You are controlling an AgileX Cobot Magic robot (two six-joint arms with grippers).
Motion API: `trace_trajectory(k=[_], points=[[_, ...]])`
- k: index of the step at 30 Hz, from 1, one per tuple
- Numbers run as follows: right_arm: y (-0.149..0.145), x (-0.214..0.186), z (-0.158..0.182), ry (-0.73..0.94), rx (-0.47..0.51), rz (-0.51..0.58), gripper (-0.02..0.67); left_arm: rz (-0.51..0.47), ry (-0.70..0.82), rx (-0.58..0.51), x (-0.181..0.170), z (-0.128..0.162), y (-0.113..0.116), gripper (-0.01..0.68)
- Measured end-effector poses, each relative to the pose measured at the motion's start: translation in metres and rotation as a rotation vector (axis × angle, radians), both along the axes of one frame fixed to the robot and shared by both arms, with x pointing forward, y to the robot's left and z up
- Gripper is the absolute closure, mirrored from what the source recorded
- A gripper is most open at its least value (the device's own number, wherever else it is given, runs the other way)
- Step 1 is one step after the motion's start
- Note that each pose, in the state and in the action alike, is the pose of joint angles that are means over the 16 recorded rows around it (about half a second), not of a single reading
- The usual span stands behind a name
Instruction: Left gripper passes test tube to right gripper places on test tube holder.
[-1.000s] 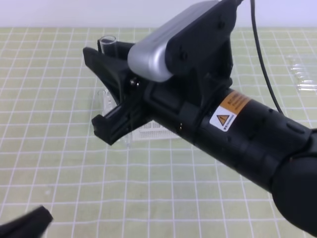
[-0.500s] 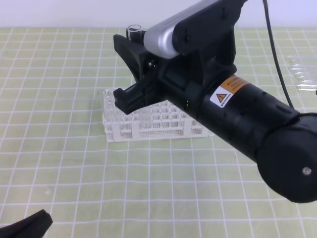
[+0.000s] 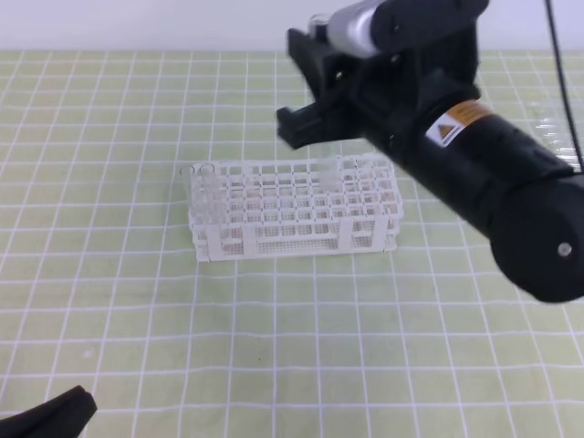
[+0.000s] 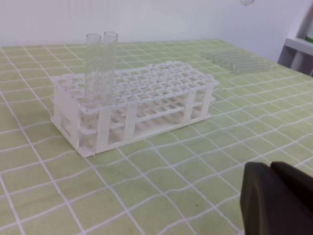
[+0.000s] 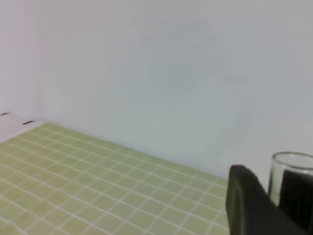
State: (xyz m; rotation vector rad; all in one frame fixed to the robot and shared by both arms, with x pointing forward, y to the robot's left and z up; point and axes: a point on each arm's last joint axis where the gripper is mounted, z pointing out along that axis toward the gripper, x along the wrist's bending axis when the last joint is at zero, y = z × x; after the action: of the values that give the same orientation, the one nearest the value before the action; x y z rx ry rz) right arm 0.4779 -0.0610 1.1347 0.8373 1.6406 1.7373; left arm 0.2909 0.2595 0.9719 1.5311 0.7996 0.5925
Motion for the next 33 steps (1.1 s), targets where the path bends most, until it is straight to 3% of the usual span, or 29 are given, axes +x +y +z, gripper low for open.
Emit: trace_trajectory(k=[7,16,23,33], points=[[-0.014,0.015,-0.003,0.013,-0.015,-0.044,0.556,-0.001,-0.001,0.000,0.000,0.000,0.000,0.675],[-0.014,0.033,-0.012,-0.033,0.060,-0.034,0.556,-0.002,-0.001,0.001,0.000,0.000,0.000,0.675],[0.000,0.050,-0.028,-0.072,0.115,0.037,0.556,-0.001,-0.001,0.000,0.000,0.000,0.000,0.675],[0.033,0.080,-0.049,-0.068,0.084,0.111,0.556,0.000,0.000,0.000,0.000,0.000,0.000,0.675]])
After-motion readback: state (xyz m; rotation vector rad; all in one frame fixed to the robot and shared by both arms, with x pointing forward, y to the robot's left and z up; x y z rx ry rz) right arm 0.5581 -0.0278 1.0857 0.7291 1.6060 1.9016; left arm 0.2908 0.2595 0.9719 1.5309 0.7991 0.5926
